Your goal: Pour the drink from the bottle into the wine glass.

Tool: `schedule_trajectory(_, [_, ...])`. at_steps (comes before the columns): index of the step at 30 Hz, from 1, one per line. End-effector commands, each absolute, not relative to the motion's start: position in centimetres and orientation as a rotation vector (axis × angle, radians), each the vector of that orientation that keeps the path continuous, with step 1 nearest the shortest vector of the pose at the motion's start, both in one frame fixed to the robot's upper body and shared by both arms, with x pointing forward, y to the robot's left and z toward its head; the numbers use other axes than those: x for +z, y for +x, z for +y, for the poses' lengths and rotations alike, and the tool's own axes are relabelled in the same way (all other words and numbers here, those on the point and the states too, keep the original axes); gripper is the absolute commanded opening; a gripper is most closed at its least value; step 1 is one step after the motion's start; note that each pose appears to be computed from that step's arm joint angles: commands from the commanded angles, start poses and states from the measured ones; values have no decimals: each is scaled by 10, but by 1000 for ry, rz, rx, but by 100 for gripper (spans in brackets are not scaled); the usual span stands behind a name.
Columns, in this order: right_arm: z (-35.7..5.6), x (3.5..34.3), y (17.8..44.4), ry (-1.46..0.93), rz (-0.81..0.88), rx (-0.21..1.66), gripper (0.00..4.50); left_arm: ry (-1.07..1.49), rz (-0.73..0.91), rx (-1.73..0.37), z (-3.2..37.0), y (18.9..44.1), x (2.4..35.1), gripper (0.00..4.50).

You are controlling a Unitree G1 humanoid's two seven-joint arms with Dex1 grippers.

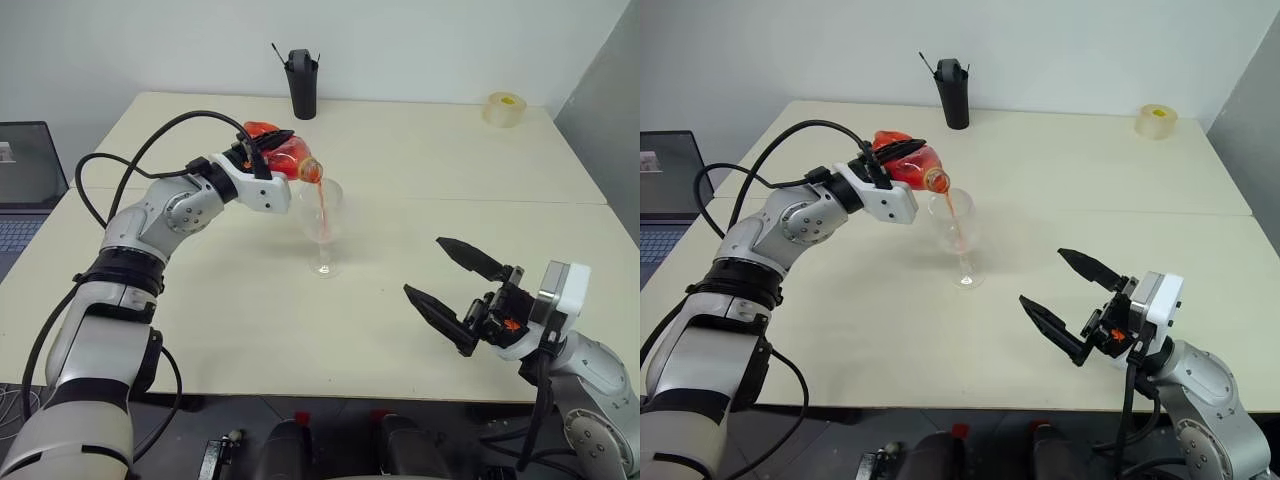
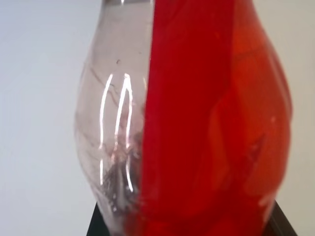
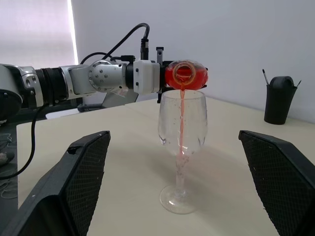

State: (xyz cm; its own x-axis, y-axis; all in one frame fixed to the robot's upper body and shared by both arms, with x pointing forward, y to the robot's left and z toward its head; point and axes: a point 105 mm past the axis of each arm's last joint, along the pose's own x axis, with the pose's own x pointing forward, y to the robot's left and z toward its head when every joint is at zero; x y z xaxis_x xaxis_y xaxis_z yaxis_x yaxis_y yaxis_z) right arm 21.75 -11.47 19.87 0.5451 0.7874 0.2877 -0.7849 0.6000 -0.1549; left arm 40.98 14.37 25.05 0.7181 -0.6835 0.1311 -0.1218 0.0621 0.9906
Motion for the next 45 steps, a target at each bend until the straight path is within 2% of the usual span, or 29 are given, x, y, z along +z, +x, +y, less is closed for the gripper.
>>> schedule_trajectory(1, [-112,205,215,-6,-373,950,450,1489,-787,-413,143,407,278,113])
schedule_trajectory(45, [-111,207,219,-1,-401,932,450,1637,-841,-344,152,412,293,109])
